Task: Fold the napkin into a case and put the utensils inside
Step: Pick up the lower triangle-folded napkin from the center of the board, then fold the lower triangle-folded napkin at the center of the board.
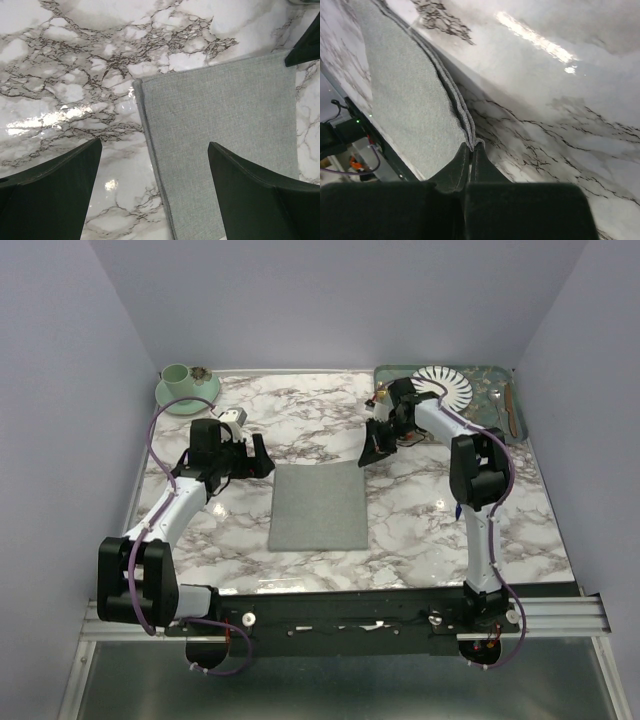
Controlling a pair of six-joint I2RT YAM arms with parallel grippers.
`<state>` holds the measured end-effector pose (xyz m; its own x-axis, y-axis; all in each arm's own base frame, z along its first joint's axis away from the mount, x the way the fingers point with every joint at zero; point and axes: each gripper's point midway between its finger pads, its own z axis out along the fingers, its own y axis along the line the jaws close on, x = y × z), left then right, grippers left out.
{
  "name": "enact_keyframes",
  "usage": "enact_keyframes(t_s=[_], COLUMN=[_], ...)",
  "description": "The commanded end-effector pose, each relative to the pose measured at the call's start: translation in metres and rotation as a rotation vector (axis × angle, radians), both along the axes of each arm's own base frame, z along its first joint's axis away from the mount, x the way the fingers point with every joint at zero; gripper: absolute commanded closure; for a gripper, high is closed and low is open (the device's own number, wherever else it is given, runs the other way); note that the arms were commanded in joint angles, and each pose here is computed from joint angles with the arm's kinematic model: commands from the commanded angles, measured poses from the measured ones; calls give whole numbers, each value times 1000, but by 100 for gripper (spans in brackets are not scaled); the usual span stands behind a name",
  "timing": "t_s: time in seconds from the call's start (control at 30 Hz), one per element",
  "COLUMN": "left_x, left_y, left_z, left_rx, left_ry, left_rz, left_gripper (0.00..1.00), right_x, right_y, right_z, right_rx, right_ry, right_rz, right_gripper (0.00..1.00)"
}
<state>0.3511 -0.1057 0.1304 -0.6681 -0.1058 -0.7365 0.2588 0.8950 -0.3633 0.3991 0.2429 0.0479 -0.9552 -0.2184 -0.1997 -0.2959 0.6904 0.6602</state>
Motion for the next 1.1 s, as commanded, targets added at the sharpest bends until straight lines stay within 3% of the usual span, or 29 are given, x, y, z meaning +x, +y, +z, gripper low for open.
enact_keyframes(t_s=[0.0,0.47,0.8,1.07], left_x=[11,17,17,13], left_y=[13,35,57,59], left_z=[4,1,-3,0], left_rx=[35,38,31,23], left_ry=[-10,15,35,30], left_rz=[55,128,197,176], left_gripper=[1,1,1,1], right_x=[-7,-32,-80,-102], right_y=[13,31,53,45], right_z=[29,34,36,28], right_rx=[42,-120,-141,-131], right_ry=[-171,-431,-617,-1006], right_rz=[139,415,705,1000], right_gripper=[99,99,99,99])
